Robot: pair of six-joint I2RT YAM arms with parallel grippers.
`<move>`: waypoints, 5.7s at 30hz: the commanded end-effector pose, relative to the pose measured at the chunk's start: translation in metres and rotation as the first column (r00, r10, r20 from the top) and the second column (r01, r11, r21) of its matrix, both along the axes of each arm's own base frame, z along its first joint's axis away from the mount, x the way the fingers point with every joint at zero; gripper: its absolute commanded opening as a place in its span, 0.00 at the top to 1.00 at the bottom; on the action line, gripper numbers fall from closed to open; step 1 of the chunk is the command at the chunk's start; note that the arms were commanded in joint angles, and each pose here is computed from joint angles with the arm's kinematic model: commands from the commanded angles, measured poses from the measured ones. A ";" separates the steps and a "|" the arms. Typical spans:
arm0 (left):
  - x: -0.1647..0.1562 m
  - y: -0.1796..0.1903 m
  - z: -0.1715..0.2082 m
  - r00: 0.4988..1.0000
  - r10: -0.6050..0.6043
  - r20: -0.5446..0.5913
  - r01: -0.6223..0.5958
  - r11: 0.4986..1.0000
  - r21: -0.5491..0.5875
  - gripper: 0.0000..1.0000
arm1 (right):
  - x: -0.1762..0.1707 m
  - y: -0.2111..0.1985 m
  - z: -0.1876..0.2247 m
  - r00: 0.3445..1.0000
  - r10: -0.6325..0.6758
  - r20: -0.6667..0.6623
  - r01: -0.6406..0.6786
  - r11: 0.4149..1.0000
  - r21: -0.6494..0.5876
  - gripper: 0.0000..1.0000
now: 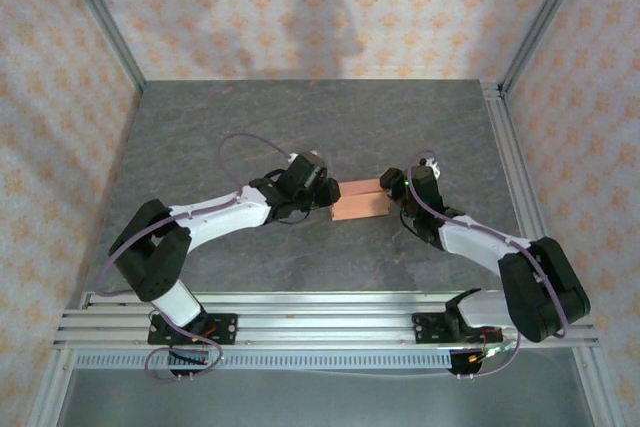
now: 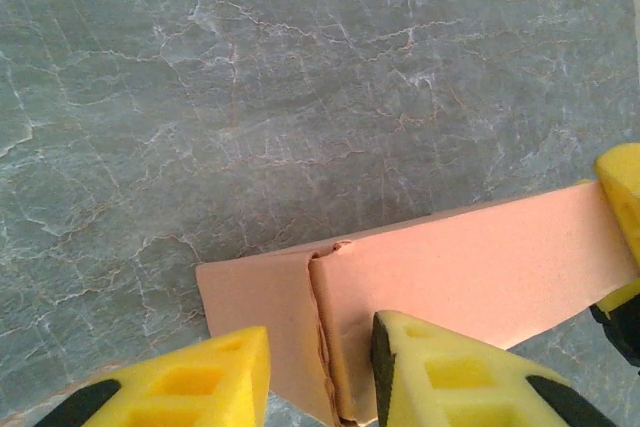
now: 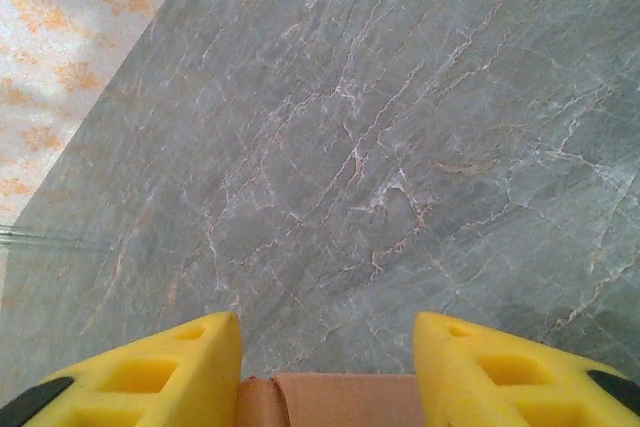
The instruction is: Fold the paper box
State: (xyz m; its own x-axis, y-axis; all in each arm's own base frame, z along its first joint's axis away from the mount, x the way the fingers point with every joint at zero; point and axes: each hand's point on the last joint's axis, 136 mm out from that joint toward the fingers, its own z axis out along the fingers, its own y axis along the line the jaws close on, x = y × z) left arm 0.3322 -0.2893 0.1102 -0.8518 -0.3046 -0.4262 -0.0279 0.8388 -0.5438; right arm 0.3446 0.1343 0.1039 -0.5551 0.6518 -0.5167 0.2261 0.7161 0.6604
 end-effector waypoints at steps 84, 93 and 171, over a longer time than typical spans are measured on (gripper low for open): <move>-0.038 0.034 -0.054 0.986 -0.047 -0.162 0.085 0.968 0.237 0.86 | -0.030 0.006 -0.002 0.985 0.153 -0.081 -0.157 0.987 -0.044 0.95; -0.017 0.034 0.001 0.996 -0.077 -0.036 0.084 0.957 0.276 0.39 | -0.020 0.005 0.032 0.989 0.148 -0.014 -0.148 0.987 -0.061 0.47; 0.075 -0.042 -0.044 0.249 -0.960 -0.129 0.018 -0.129 0.991 0.40 | -0.034 -0.059 0.040 0.997 -0.030 -0.076 0.037 0.996 0.084 0.23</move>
State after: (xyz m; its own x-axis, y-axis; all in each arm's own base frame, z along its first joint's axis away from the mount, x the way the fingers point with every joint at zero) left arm 0.4020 -0.3376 0.0681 0.2118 0.9541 -0.2119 0.5702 0.0555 0.8196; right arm 0.3093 0.0793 0.1424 -0.5830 0.7019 -0.4092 0.2995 0.6538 0.6948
